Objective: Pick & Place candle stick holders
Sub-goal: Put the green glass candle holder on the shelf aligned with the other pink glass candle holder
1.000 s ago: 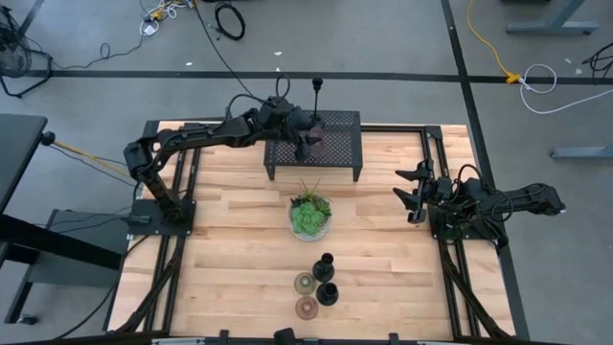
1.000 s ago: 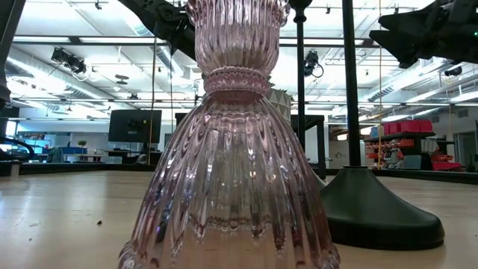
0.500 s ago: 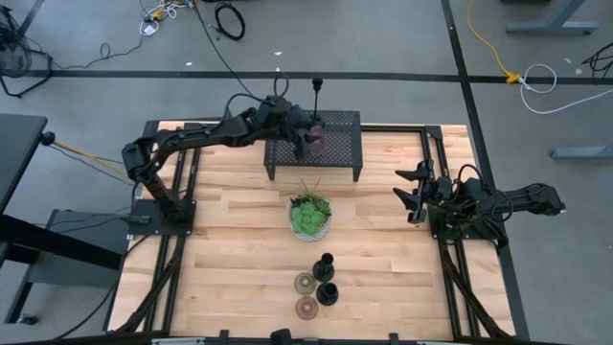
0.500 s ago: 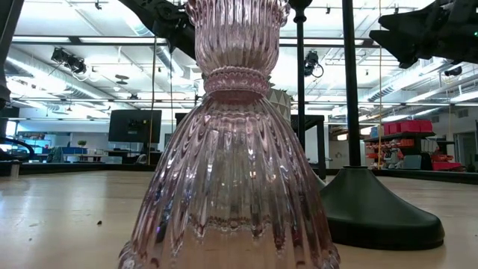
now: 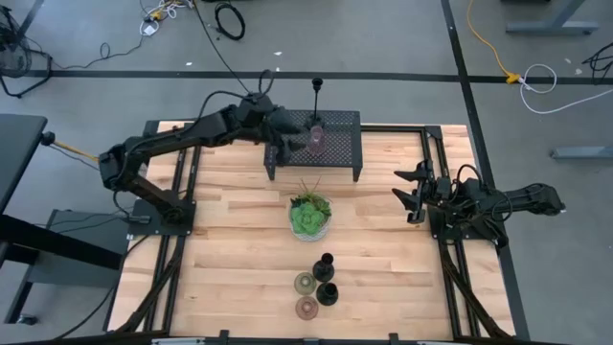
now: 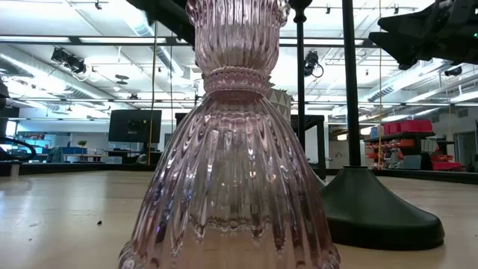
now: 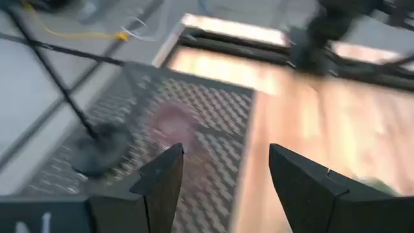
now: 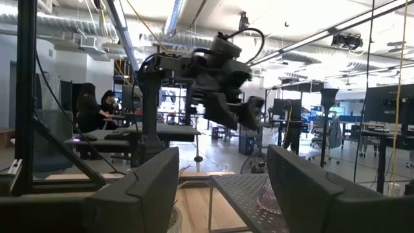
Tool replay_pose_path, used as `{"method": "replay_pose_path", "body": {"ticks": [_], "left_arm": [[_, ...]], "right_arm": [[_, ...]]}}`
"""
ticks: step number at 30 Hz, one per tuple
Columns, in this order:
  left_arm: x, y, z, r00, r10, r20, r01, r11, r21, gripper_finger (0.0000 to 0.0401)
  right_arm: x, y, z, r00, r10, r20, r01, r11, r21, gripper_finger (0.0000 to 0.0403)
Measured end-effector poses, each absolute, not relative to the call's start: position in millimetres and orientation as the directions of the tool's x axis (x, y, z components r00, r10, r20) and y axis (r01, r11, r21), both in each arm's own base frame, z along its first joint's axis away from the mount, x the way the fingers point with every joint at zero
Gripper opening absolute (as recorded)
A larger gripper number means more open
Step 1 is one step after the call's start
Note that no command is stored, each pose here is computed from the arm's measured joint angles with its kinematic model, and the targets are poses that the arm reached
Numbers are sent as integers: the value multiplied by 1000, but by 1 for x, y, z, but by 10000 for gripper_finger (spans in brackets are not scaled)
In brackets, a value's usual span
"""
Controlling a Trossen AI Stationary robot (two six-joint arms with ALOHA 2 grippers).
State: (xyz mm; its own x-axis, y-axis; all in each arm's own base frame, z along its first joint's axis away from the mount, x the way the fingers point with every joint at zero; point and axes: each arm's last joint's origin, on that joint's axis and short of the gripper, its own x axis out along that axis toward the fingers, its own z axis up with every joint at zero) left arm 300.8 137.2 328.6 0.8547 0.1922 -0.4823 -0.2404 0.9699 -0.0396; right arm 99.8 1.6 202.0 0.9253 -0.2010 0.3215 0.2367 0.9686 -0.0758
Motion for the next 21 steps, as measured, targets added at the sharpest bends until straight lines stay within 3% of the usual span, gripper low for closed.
{"method": "replay_pose_path", "body": {"ticks": [8, 16, 21], "left_arm": [[285, 87, 338, 821, -104, -561, 18, 987, -158, 228], [285, 19, 337, 733, -274, -623, 200, 962, -188, 212], [285, -21, 336, 708, -282, -647, 227, 959, -170, 209]], "right_arm": [[100, 2, 202, 927, -201, 318, 228, 972, -52, 236], [100, 2, 201, 927, -200, 317, 228, 972, -53, 236], [100, 2, 200, 931, -200, 307, 227, 972, -55, 236]]}}
